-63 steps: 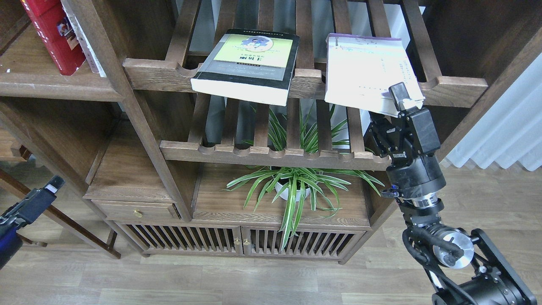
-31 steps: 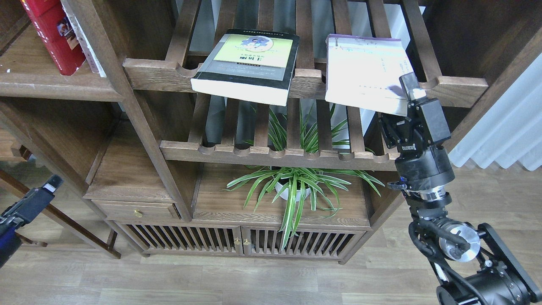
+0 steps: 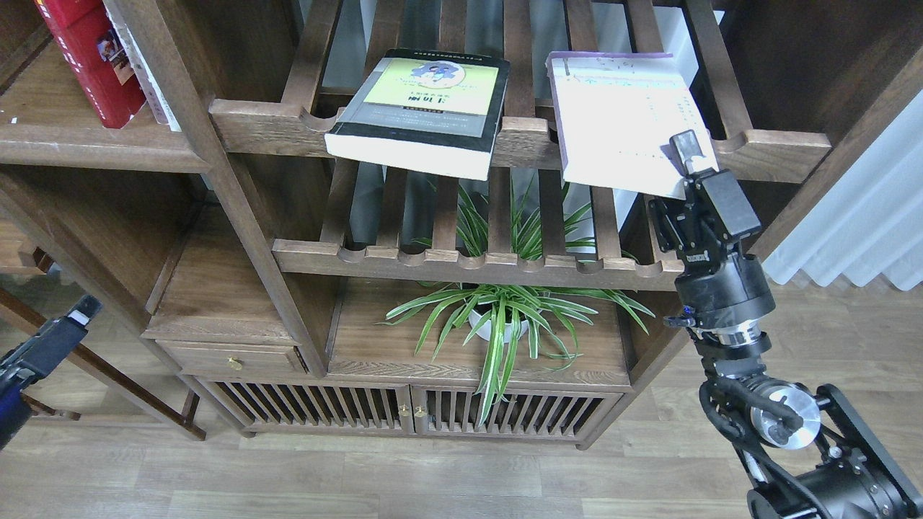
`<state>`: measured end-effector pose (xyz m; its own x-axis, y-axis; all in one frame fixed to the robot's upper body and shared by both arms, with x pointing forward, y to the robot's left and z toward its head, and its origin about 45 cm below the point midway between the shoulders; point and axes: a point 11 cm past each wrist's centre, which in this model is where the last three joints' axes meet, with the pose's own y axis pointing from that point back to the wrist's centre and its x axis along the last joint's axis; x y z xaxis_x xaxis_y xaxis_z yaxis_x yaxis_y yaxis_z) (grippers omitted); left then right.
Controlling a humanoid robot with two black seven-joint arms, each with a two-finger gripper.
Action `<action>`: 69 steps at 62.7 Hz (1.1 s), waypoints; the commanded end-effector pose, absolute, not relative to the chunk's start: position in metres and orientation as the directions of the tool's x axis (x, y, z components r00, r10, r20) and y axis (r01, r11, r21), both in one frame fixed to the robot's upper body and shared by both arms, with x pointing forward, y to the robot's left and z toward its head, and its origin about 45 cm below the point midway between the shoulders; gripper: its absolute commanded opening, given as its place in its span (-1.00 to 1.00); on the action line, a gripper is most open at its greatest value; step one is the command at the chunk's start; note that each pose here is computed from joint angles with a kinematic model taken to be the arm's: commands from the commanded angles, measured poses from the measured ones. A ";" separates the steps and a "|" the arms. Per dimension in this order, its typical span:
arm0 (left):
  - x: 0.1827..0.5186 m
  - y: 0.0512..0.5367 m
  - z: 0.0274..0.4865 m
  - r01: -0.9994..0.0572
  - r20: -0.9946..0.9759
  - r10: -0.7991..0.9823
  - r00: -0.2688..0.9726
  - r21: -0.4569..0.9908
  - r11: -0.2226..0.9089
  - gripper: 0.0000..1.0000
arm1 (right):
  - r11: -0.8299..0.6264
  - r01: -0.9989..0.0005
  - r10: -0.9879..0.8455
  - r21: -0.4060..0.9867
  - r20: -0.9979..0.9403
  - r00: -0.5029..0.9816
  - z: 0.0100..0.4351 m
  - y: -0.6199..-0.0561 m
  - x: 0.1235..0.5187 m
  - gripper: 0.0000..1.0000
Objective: Organize books on shelf
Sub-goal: 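Grasp the white book and pull it down with the right gripper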
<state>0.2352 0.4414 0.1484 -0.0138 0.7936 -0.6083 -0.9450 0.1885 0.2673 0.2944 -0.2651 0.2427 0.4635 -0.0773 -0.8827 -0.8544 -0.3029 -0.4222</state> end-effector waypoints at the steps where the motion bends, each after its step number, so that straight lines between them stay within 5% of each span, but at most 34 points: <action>1: 0.234 0.444 0.145 -0.945 -0.615 0.788 -0.027 0.273 0.181 0.99 | -0.302 -0.855 -0.072 -0.422 -0.884 0.462 0.242 -0.265 0.294 -0.89; 69: 0.224 0.435 0.126 -0.926 -0.652 0.757 -0.054 0.315 0.205 0.99 | -0.294 -0.954 -0.042 -0.060 -0.996 0.076 0.134 -0.257 0.184 -0.85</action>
<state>0.2241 0.4379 0.1284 -0.0567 0.7578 -0.6500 -0.9305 0.1959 0.3095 0.1906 -0.2564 0.1389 0.0970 -0.0422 -0.9944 -0.9522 -0.2947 -0.0804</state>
